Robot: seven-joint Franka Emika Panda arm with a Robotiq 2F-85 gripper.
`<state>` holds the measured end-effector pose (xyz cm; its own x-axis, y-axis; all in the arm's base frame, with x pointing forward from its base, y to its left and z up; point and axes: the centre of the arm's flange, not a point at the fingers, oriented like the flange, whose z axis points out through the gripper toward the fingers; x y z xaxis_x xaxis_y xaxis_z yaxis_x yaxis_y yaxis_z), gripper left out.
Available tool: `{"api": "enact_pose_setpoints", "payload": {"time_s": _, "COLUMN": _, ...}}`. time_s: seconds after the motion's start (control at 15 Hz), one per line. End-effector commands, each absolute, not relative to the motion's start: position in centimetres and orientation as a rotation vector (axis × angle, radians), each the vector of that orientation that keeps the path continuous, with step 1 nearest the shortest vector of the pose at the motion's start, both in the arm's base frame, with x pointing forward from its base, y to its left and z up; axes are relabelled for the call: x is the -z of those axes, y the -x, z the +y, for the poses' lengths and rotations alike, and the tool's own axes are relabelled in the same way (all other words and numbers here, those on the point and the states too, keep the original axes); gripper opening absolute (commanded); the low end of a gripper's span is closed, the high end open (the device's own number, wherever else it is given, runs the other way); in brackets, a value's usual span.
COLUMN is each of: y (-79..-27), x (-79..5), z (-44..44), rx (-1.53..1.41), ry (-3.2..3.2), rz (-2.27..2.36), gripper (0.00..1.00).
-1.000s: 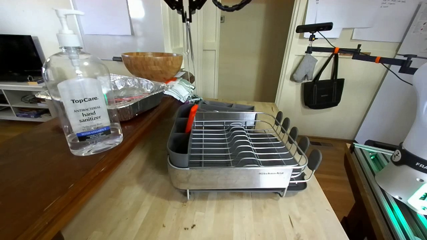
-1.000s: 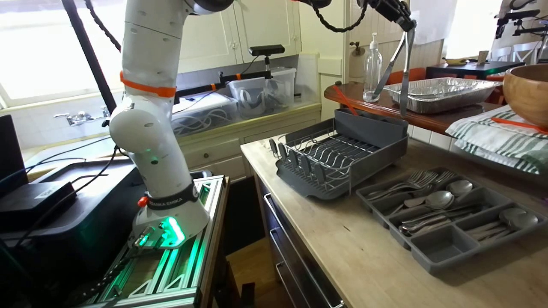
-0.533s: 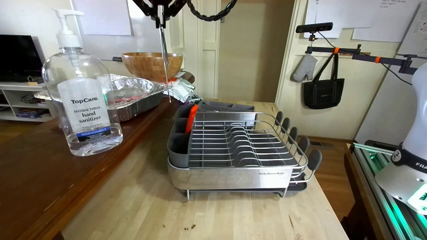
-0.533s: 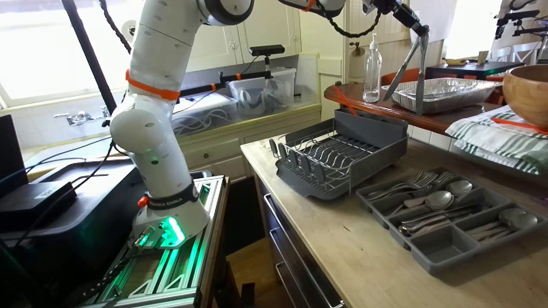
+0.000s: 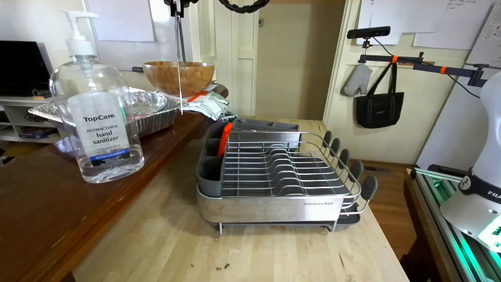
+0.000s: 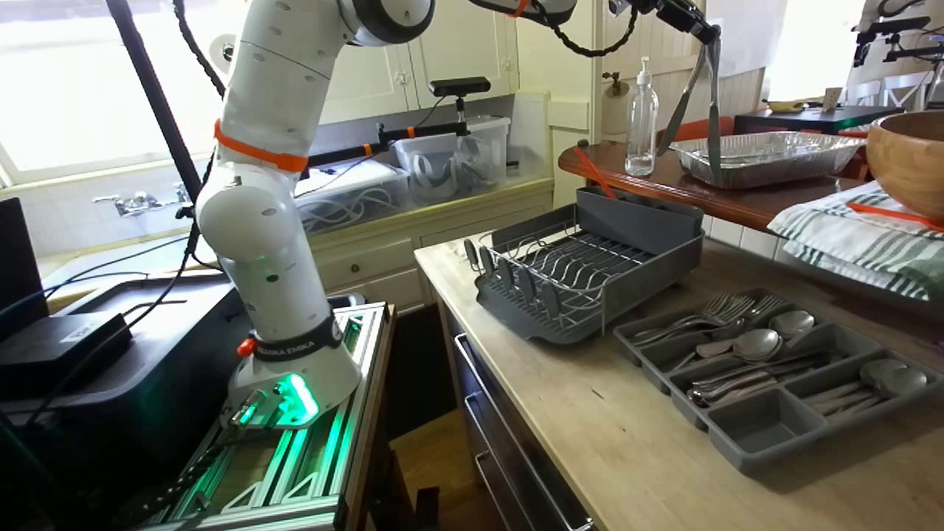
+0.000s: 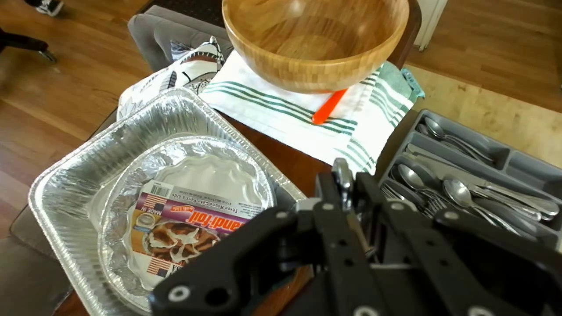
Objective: Move two knives to the small sections of the plate rack
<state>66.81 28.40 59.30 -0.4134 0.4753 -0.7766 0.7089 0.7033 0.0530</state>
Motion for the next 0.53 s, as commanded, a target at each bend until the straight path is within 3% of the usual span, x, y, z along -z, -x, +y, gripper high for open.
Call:
{"api": "enact_pose_setpoints", "payload": {"time_s": 0.0, "y": -65.4, "x": -60.6, "z": 28.7, "rx": 0.384, "ry": -0.975, "rz": 2.034, "gripper": 0.04}}
{"api": "enact_pose_setpoints", "payload": {"time_s": 0.47, "y": -63.8, "x": -60.4, "z": 27.9, "rx": 0.395, "ry": -1.096, "rz": 2.033, "gripper": 0.04}}
